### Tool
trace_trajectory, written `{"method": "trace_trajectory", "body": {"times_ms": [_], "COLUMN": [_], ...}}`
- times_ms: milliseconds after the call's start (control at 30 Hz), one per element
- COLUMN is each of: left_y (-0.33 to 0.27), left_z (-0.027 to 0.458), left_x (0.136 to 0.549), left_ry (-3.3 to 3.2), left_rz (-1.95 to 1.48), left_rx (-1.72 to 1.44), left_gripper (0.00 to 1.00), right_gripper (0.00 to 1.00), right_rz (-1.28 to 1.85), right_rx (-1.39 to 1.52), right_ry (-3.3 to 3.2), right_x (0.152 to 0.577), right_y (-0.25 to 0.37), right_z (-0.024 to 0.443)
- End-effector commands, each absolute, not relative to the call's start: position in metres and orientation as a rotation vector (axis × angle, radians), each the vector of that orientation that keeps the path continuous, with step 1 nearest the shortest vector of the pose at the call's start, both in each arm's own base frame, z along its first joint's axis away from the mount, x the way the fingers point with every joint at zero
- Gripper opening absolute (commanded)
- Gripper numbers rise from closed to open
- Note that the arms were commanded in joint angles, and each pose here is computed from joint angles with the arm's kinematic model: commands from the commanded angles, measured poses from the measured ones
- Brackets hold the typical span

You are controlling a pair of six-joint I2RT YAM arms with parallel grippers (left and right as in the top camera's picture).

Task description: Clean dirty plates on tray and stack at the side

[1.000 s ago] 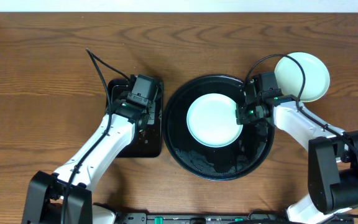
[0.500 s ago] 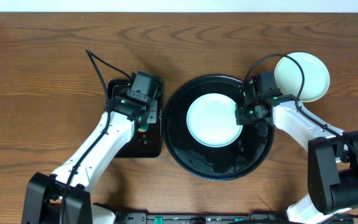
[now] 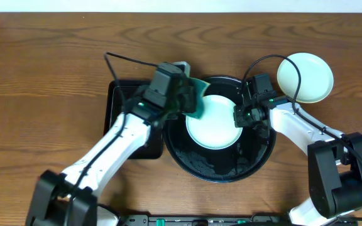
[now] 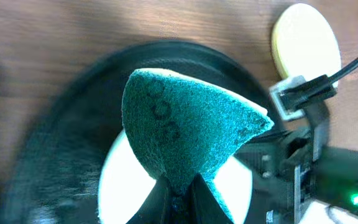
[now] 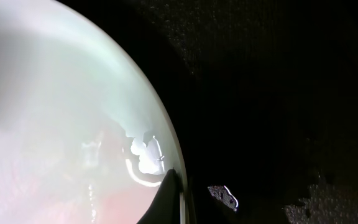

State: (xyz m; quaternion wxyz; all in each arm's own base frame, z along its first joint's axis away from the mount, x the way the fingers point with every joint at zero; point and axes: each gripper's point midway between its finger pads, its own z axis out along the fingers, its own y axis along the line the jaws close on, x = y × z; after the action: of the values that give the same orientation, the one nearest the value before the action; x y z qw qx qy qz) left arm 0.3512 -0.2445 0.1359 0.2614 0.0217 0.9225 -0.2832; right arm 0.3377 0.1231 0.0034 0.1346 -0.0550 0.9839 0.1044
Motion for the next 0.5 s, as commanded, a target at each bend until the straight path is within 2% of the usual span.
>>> {"method": "trace_trajectory", "body": {"times_ms": [0, 300, 467], "left_y": [-0.273, -0.338, -0.328], "left_z": [0.123, 0.067, 0.033], "left_x": [0.350, 0.343, 0.346], "left_ry": [2.548, 2.602, 2.637], "left_rz": [-0.875, -1.010, -0.864], "left_rx": [-0.079, -0.201, -0.262], "left_gripper": [0.07, 0.07, 0.07], "right_gripper": [0.01, 0.01, 0.01], "right_rz": [0.359, 0.357, 0.357], "right_rx": [-0.198, -0.199, -0.199], "right_ry": [2.915, 2.918, 2.918], "right_x": [0.318, 0.317, 0.317], "right_y": [0.138, 0.138, 0.138], "right_z": [-0.008, -0.009, -0.009]}}
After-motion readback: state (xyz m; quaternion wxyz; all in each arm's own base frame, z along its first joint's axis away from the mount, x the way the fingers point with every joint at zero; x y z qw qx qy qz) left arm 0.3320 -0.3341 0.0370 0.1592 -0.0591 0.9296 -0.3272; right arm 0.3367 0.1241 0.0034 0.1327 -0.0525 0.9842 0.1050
